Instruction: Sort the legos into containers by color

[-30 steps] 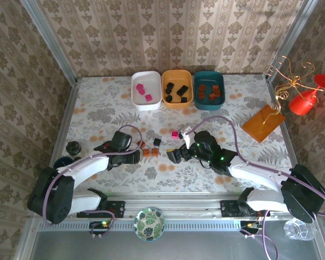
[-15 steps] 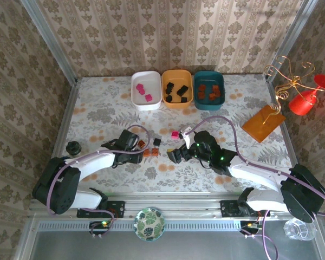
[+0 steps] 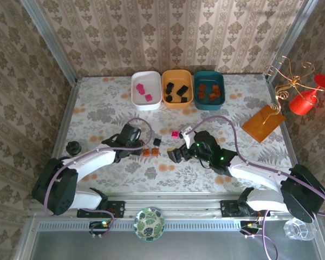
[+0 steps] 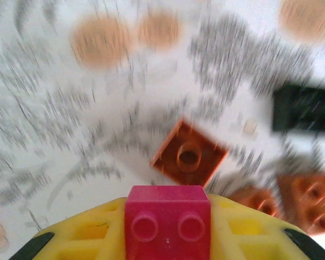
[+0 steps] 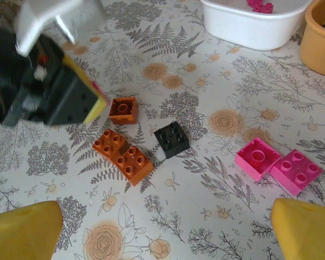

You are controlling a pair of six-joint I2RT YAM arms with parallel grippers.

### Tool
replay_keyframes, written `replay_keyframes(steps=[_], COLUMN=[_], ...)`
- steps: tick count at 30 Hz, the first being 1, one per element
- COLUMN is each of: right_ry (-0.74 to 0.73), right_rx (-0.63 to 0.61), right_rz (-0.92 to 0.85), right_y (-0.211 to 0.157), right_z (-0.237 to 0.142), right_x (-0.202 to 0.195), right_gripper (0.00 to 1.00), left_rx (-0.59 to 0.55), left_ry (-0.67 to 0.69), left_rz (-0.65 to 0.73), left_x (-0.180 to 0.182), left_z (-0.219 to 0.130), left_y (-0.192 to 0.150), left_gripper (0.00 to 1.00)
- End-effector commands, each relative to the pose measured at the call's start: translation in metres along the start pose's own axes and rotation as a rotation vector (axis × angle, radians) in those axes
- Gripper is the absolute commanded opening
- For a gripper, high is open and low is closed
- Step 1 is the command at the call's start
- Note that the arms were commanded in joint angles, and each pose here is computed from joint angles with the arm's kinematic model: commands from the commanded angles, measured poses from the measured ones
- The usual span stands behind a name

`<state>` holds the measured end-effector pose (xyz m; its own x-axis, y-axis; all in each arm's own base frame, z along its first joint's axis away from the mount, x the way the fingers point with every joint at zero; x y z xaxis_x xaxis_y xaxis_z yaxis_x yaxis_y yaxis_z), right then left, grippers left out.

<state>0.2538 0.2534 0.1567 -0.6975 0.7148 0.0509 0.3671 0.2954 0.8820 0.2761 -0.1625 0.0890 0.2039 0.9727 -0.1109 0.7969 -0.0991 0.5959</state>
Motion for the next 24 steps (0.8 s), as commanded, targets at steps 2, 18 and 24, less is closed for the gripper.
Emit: replay_keyframes(steps=[2, 18, 24], right_ry=[-0.045, -0.15, -0.154], right_rx=[-0.03, -0.05, -0.043], right_rz=[-0.002, 0.018, 0.018], right_y=[0.012, 0.013, 0.012], right_z=[-0.002, -0.01, -0.009], right_x=[-0.005, -0.021, -0.022], right_gripper=[1.0, 1.0, 1.0], left_rx=[-0.266, -0.253, -0.188], left_ry=[-0.02, 0.005, -0.013], left_rz=[-0.06, -0.099, -0.106], left_x=[-0.002, 0.015, 0.022], left_z=[-0.018, 0.092, 0.13], left_y=[0.09, 0.231, 0.247], left_gripper=[0.29, 0.3, 0.36])
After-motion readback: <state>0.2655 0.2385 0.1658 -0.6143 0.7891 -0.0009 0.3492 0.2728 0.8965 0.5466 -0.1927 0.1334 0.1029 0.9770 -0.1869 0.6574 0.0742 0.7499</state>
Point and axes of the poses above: each hand's point on the last joint's axis, 136 mm out from that joint toward the fingers, its own z axis out along the fingers, its own x axis along the line the jaws close on, y = z × x, the point moved 2 cm from there along -z, back along the fingers, and after that the axes turned 5 degrees about -z, right-handed, at the moved point
